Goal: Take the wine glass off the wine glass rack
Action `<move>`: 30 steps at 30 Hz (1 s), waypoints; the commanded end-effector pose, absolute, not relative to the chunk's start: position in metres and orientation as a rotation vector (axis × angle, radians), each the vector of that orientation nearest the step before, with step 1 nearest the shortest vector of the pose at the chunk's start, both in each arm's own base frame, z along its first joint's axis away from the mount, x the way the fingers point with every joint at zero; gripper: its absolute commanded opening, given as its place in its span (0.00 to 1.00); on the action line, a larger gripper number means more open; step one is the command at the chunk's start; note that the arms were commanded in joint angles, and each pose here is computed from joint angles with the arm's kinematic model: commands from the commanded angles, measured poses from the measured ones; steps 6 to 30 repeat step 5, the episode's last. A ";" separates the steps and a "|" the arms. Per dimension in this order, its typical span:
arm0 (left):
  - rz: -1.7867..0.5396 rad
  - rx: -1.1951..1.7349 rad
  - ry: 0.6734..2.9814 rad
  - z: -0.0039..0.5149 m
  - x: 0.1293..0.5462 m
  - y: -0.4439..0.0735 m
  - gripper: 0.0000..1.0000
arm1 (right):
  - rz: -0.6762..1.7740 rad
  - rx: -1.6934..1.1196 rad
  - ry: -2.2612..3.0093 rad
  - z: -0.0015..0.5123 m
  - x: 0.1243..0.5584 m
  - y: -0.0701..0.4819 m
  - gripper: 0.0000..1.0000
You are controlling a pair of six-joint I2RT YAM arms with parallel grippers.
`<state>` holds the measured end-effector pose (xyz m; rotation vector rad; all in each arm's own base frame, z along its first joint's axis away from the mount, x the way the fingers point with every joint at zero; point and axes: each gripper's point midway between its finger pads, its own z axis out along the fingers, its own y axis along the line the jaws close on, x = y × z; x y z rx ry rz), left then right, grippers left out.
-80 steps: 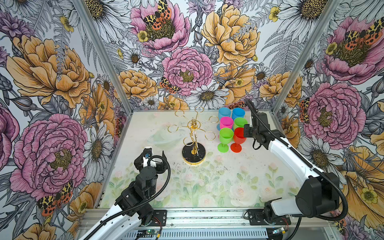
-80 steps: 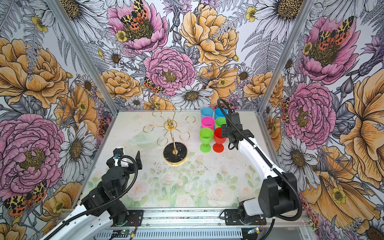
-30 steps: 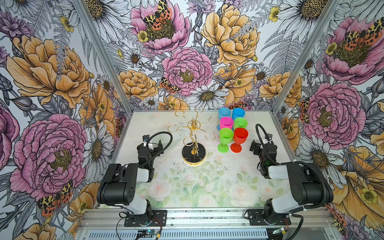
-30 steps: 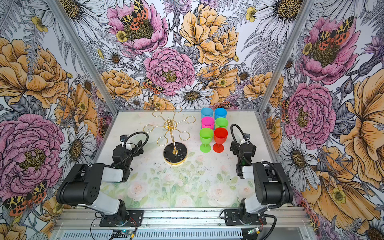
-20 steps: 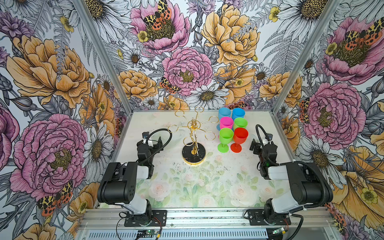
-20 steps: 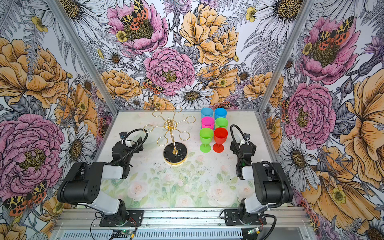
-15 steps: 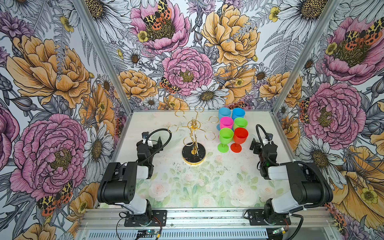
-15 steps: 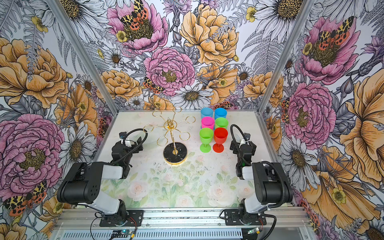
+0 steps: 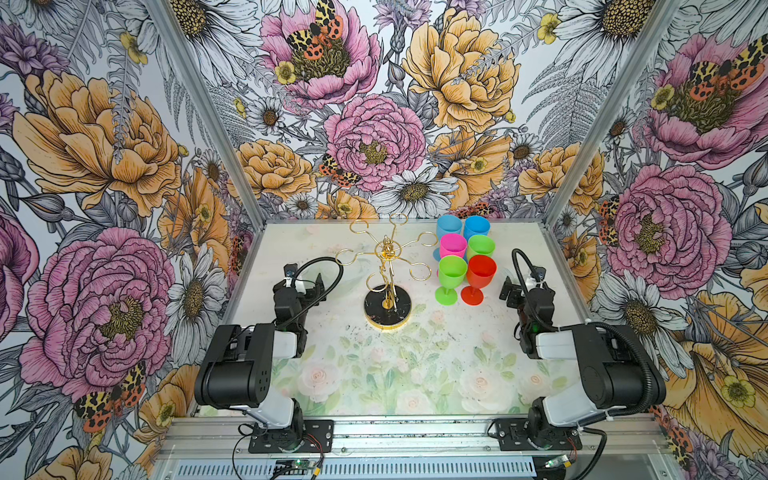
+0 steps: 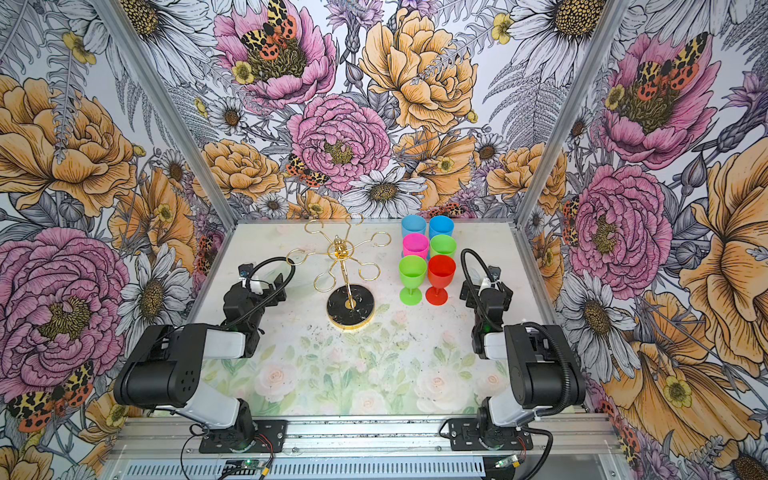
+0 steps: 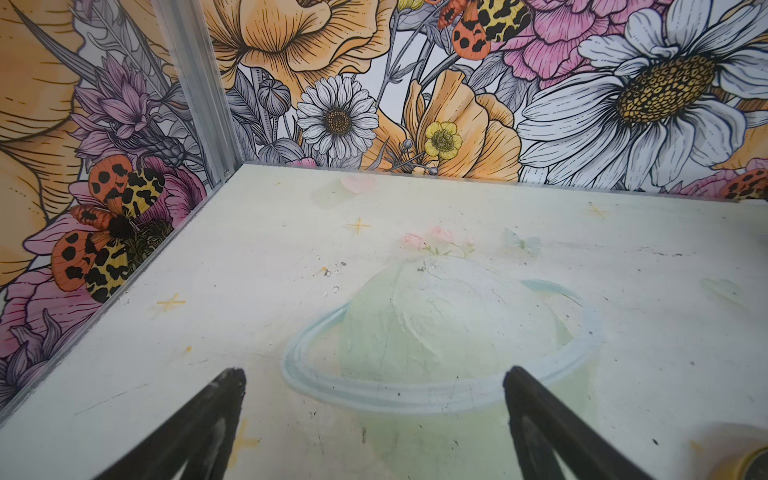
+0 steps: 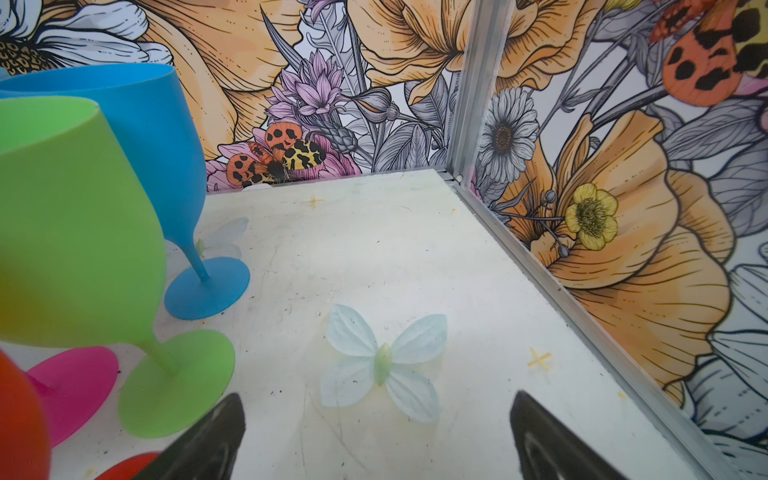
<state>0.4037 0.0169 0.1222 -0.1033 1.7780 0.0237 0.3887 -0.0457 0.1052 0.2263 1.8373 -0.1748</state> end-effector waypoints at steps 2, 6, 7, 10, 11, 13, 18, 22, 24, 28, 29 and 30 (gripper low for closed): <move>0.014 -0.111 1.752 0.130 0.406 0.020 0.99 | -0.198 0.212 1.811 0.115 0.396 -0.043 1.00; 0.014 -0.112 1.753 0.129 0.406 0.019 0.99 | -0.197 0.212 1.806 0.115 0.395 -0.043 0.99; 0.014 -0.112 1.753 0.129 0.406 0.019 0.99 | -0.197 0.212 1.806 0.115 0.395 -0.043 0.99; 0.014 -0.112 1.753 0.129 0.406 0.019 0.99 | -0.197 0.212 1.806 0.115 0.395 -0.043 0.99; 0.014 -0.112 1.753 0.129 0.406 0.019 0.99 | -0.197 0.212 1.806 0.115 0.395 -0.043 0.99; 0.014 -0.112 1.753 0.129 0.406 0.019 0.99 | -0.197 0.212 1.806 0.115 0.395 -0.043 0.99; 0.014 -0.112 1.753 0.129 0.406 0.019 0.99 | -0.197 0.212 1.806 0.115 0.395 -0.043 0.99; 0.014 -0.112 1.753 0.129 0.406 0.019 0.99 | -0.197 0.212 1.806 0.115 0.395 -0.043 0.99; 0.014 -0.112 1.753 0.129 0.406 0.019 0.99 | -0.197 0.212 1.806 0.115 0.395 -0.043 0.99; 0.014 -0.112 1.753 0.129 0.406 0.019 0.99 | -0.197 0.212 1.806 0.115 0.395 -0.043 0.99; 0.014 -0.112 1.753 0.129 0.406 0.019 0.99 | -0.197 0.212 1.806 0.115 0.395 -0.043 0.99; 0.014 -0.112 1.753 0.129 0.406 0.019 0.99 | -0.197 0.212 1.806 0.115 0.395 -0.043 0.99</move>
